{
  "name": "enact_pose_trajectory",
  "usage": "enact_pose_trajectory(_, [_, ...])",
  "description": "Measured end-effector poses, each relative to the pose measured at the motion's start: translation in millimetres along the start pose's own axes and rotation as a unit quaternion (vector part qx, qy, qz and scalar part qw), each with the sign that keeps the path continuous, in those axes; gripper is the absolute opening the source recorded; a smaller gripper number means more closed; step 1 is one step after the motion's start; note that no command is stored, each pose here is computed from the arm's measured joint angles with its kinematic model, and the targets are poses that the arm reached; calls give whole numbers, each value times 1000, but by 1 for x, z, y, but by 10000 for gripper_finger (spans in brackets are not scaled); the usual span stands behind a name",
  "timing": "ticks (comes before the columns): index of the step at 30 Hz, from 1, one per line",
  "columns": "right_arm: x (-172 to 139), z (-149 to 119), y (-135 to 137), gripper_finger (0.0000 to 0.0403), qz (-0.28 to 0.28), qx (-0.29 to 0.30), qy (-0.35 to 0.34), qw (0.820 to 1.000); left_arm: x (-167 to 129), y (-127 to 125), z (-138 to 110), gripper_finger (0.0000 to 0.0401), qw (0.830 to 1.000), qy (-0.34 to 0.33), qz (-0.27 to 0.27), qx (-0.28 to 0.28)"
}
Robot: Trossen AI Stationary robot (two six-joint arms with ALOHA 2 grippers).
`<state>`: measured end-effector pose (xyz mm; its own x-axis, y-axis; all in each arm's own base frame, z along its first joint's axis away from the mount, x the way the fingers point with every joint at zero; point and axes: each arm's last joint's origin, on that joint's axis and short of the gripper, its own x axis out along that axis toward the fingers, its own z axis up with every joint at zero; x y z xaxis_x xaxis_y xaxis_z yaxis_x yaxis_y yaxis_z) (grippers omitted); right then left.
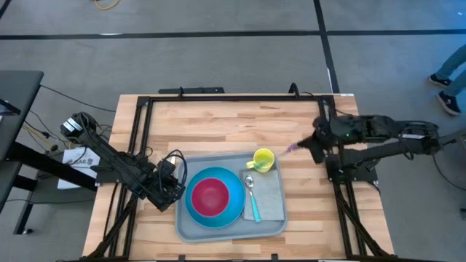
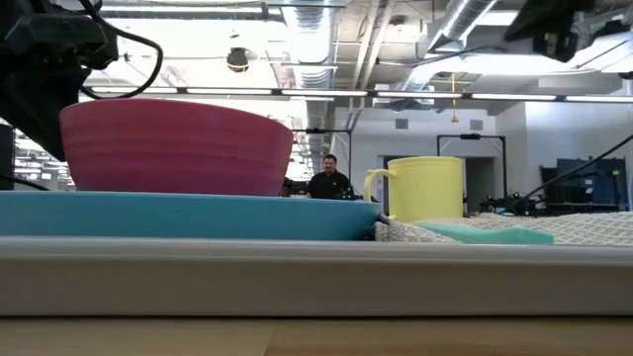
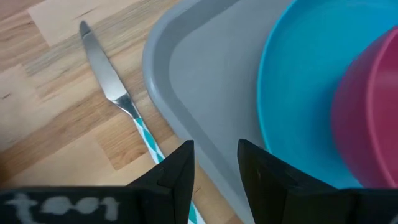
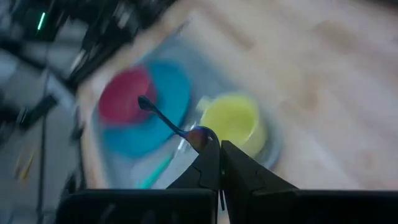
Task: Set up tray
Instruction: Put the blue fork on the gray napkin on the gray tray to the right of the light blue spoon
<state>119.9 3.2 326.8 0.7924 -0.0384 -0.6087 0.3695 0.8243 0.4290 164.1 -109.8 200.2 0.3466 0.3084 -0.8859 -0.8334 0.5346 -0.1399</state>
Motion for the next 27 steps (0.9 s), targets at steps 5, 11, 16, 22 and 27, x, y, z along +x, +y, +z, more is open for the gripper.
enact_pose_trajectory(5, [11,-15,16,1,22,-51,79,995,0,-1,0,112,1000,0,-6,-3])
enact_pose_trajectory(11, [37,-27,44,0,55,-102,133,984,0,-1,0,112,1000,0,-6,-3])
enact_pose_trajectory(16, [69,-42,63,0,41,-158,187,969,0,-1,0,112,1000,0,-6,-3])
enact_pose_trajectory(22, [108,-53,71,0,10,-204,227,952,0,-3,0,112,1000,0,-14,-9])
enact_pose_trajectory(27, [128,-47,71,0,-5,-224,250,942,0,-4,0,112,1000,0,-17,-11])
